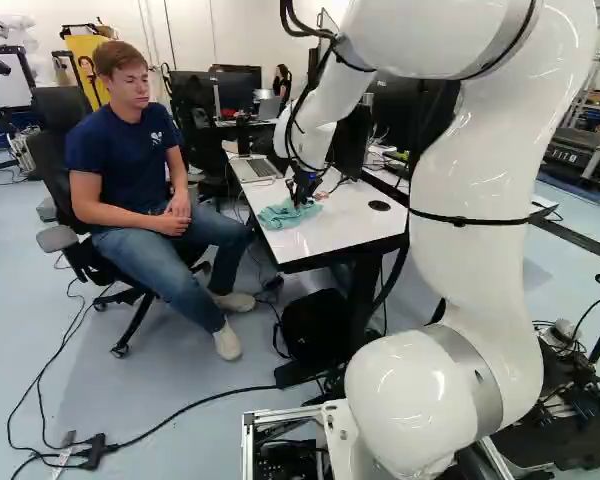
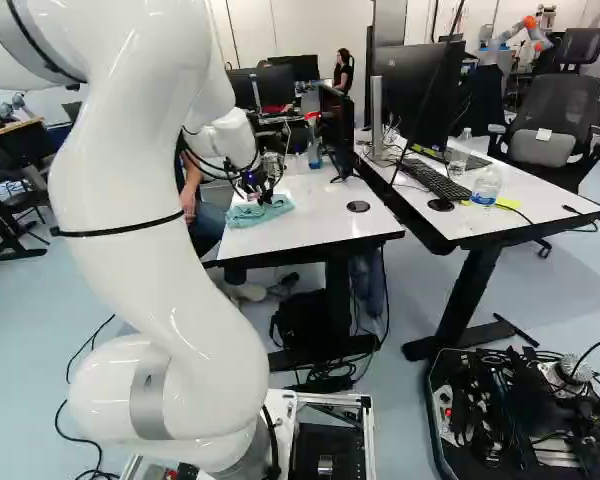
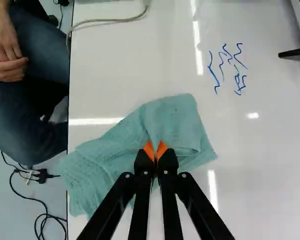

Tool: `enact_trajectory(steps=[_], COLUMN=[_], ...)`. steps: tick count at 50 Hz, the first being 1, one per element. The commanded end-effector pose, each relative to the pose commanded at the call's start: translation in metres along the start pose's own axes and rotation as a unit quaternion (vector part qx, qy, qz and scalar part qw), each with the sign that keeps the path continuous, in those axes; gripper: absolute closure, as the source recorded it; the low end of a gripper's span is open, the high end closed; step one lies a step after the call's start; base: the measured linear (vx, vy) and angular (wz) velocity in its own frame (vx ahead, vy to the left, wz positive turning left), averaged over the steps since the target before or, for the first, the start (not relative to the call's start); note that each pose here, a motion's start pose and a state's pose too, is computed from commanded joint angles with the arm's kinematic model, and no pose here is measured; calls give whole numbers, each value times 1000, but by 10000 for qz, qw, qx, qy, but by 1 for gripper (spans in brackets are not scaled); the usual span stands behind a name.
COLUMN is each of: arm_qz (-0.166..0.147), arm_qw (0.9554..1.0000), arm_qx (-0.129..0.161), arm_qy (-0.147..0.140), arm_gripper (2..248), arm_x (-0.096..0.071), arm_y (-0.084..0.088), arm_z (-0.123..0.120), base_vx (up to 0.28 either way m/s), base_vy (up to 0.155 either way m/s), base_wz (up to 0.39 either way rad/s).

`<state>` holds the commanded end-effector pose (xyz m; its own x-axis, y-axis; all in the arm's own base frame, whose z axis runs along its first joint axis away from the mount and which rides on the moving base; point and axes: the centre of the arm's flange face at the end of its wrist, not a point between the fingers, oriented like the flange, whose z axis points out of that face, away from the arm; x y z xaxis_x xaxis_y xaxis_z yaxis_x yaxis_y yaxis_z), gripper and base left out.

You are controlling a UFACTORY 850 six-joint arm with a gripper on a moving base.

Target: Clean the table with the green towel

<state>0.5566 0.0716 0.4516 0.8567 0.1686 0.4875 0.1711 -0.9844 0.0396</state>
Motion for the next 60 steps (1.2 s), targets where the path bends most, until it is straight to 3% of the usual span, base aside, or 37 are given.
enact_trajectory(steps=[32, 60], arm_qz=[15, 188], arm_qw=[9993, 9974], arm_qx=[-26, -155], arm_qy=[361, 671], arm_gripper=[225, 225], arm_x=[10, 52], arm_y=[2, 29], arm_z=[-42, -46], base_vx=[0, 0], base_vy=[0, 0], base_wz=[0, 0])
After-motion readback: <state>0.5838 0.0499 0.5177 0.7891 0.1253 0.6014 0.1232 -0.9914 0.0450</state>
